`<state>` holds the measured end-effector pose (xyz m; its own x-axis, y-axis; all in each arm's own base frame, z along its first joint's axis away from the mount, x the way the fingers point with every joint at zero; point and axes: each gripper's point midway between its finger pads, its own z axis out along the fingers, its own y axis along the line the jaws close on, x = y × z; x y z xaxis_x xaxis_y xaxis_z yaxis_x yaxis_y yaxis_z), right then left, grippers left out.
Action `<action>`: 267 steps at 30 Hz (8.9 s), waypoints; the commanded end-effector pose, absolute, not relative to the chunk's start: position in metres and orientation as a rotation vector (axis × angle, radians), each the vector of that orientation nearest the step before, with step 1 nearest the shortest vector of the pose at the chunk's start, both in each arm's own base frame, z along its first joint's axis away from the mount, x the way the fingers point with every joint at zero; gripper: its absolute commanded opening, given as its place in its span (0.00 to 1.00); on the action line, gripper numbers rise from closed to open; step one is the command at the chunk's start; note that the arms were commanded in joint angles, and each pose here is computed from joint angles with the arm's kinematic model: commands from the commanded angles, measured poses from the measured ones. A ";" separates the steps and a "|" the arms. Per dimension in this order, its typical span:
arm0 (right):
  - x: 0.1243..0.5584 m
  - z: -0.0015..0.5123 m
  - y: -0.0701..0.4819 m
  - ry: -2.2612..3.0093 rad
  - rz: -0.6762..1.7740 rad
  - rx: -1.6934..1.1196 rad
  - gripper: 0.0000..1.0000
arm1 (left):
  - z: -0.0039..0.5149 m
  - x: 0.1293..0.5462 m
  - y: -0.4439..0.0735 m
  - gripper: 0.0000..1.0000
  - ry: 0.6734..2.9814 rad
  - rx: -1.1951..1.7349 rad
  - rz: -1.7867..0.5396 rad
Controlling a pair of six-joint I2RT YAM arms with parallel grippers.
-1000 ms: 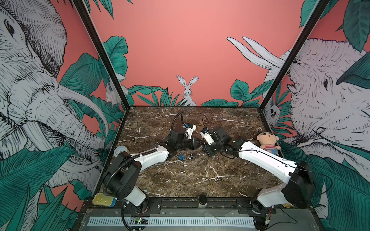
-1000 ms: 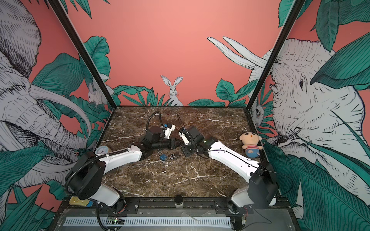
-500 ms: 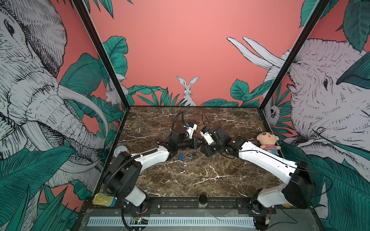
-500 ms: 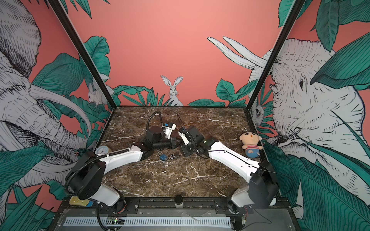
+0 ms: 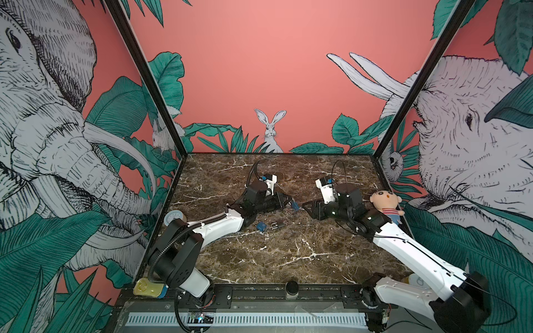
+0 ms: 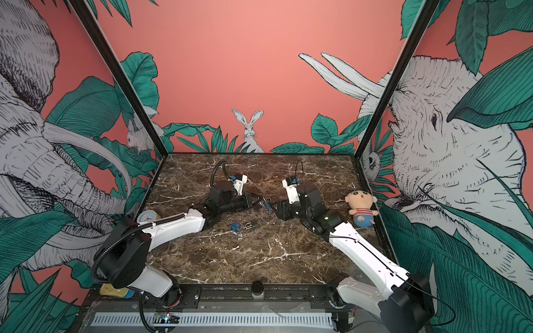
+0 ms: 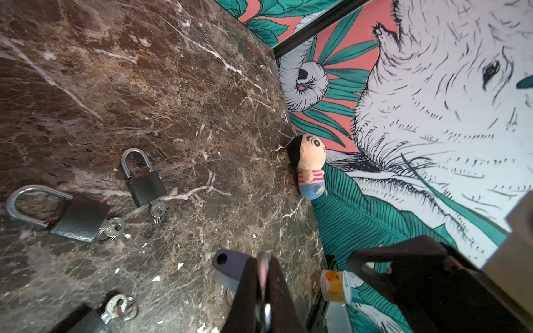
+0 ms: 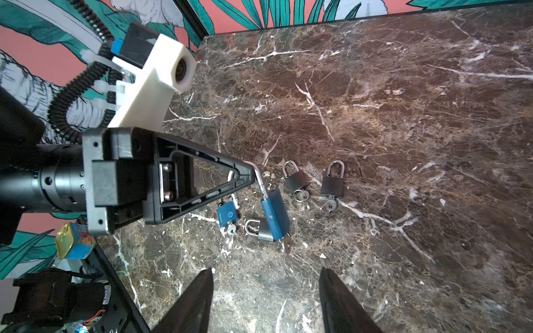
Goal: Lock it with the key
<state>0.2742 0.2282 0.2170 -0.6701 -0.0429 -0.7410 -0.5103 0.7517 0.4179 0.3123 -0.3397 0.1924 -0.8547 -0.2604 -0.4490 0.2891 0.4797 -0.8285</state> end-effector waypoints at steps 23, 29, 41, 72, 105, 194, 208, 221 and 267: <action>0.300 0.254 0.258 1.974 0.858 -0.535 0.56 | 0.304 0.296 -0.337 0.00 2.066 -0.124 -1.527; 0.303 0.251 0.267 1.982 0.856 -0.561 0.45 | 0.310 0.295 -0.339 0.00 2.054 -0.118 -1.536; 0.305 0.249 0.265 1.989 0.825 -0.557 0.33 | 0.315 0.295 -0.339 0.00 2.038 -0.114 -1.545; 0.280 0.273 0.271 2.055 1.120 -0.586 0.00 | 0.305 0.290 -0.322 0.40 2.031 -0.014 -1.398; 0.230 0.292 0.280 2.143 1.560 -0.802 0.00 | 0.311 0.252 -0.308 0.33 1.974 0.521 -1.580; 0.237 0.340 0.286 2.010 1.621 -0.739 0.00 | 0.269 0.204 -0.328 0.00 2.061 0.552 -1.770; 0.251 0.341 0.291 1.992 1.571 -0.722 0.00 | 0.266 0.169 -0.339 0.00 2.106 0.615 -1.841; 0.271 0.335 0.297 1.997 1.531 -0.714 0.00 | 0.264 0.149 -0.345 0.00 2.119 0.669 -1.864; 0.253 0.284 0.288 2.115 1.530 -0.706 0.00 | 0.343 0.215 -0.333 0.22 1.813 0.589 -1.789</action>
<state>0.2429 0.2834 0.2819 -0.8200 -0.1734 -0.5455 -0.5724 0.2499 0.7810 0.2469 -0.3213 0.2921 -0.8272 -0.1318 -0.5462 0.5096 0.2336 -0.8281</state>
